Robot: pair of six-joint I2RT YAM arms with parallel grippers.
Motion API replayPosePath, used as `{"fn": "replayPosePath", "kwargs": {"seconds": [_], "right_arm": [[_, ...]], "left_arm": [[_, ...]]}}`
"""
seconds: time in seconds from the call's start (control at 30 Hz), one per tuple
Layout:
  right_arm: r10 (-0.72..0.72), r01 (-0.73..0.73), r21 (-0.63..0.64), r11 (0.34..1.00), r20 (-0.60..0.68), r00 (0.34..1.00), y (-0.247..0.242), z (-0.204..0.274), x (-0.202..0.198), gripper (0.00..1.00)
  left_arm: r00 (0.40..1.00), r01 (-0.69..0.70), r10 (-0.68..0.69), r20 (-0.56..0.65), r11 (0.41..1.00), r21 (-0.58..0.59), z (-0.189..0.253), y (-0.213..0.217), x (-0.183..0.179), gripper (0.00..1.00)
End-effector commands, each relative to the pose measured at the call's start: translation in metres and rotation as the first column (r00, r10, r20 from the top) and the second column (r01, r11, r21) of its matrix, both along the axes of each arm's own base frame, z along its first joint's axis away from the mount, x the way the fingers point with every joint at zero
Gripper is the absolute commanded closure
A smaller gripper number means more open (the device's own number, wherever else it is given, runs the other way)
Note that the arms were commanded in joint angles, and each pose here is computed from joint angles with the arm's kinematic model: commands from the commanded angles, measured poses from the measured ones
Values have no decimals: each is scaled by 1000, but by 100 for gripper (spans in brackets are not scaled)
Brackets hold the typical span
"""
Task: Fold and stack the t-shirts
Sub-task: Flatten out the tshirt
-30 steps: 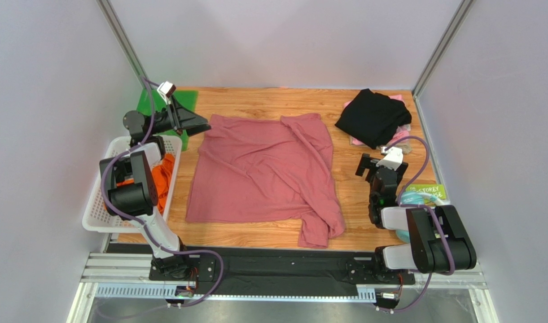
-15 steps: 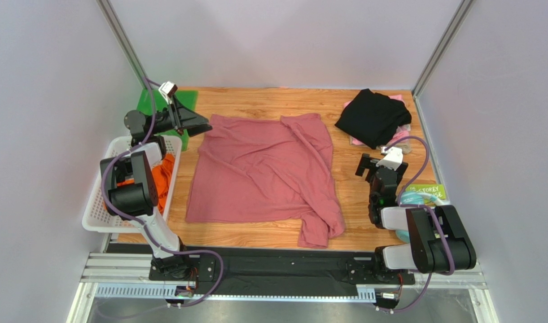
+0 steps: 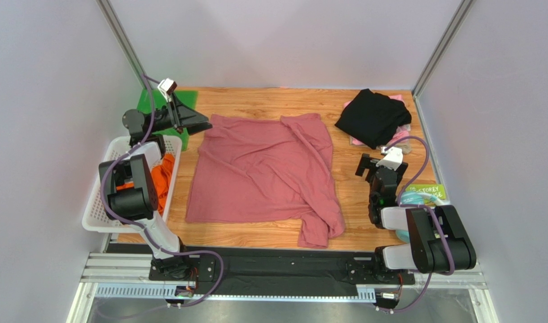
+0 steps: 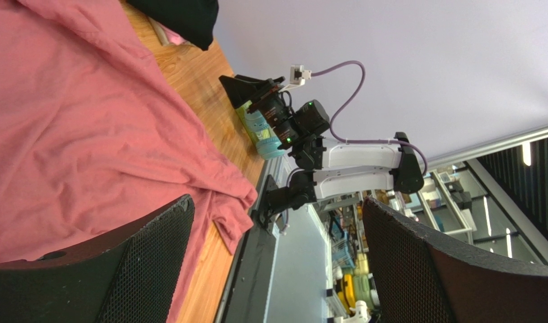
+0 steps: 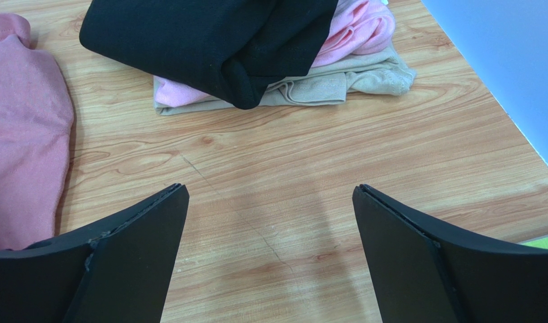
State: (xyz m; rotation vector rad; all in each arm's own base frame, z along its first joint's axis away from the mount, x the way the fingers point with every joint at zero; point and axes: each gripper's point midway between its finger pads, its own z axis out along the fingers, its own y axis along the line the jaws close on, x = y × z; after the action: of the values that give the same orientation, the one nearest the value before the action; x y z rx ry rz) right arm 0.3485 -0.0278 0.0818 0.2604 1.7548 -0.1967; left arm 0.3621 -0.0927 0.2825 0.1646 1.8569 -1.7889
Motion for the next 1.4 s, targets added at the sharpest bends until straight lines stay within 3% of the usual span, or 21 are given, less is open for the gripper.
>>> {"fn": "replayPosePath", "kwargs": {"seconds": [0.0, 0.2, 0.37, 0.5, 0.57, 0.63, 0.73, 0.83, 1.0, 1.13, 1.23, 1.33, 1.37], "right_arm": [[-22, 21, 11, 1000, 91, 996, -1, 25, 10, 0], [-23, 22, 9, 1000, 92, 995, -2, 25, 10, 0], [-21, 21, 9, 1000, 91, 996, -2, 25, 10, 0], [-22, 21, 11, 1000, 94, 995, -1, 26, 10, 0], [-24, 24, 9, 1000, 92, 995, -2, 25, 10, 0], [-23, 22, 9, 1000, 94, 995, -2, 26, 11, 0], [-20, 19, 8, 1000, 95, 995, -1, 26, 11, 0], [-21, 21, 10, 1000, 94, 995, -2, 26, 10, 0], [-22, 21, 11, 1000, 93, 995, -1, 25, 10, 0], [-20, 19, 9, 1000, 92, 996, -1, 26, 11, 0], [-21, 21, 10, 1000, 94, 995, -2, 26, 11, 0], [-23, 22, 9, 1000, 92, 995, -2, 25, 10, 0], [-20, 19, 9, 1000, 92, 996, -1, 25, 10, 0]], "left_arm": [[944, 174, -231, 236, 955, 240, -1, -13, -56, 0], [944, 180, -239, 229, 951, 251, 16, -16, -59, 0], [923, 293, -343, 177, 921, 256, 24, -46, -64, 0], [919, 367, -389, 67, 904, 220, 42, -73, -28, 0], [896, 425, -443, 37, 876, 227, 51, -98, -11, 0], [867, 439, -483, 122, 857, 271, 60, -111, -4, 0], [823, 508, -554, 126, 817, 274, 53, -138, -19, 0], [835, 476, -528, 154, 834, 280, 45, -122, -17, 1], [892, 325, -394, 222, 900, 291, 27, -57, -1, 0], [824, 265, -393, 407, 904, 336, 10, -43, -9, 1], [780, 220, -383, 494, 908, 356, 1, -33, -17, 1], [774, 177, -355, 524, 916, 359, -10, -19, -31, 1], [733, 147, -354, 580, 916, 373, -12, -15, -36, 1]]}}
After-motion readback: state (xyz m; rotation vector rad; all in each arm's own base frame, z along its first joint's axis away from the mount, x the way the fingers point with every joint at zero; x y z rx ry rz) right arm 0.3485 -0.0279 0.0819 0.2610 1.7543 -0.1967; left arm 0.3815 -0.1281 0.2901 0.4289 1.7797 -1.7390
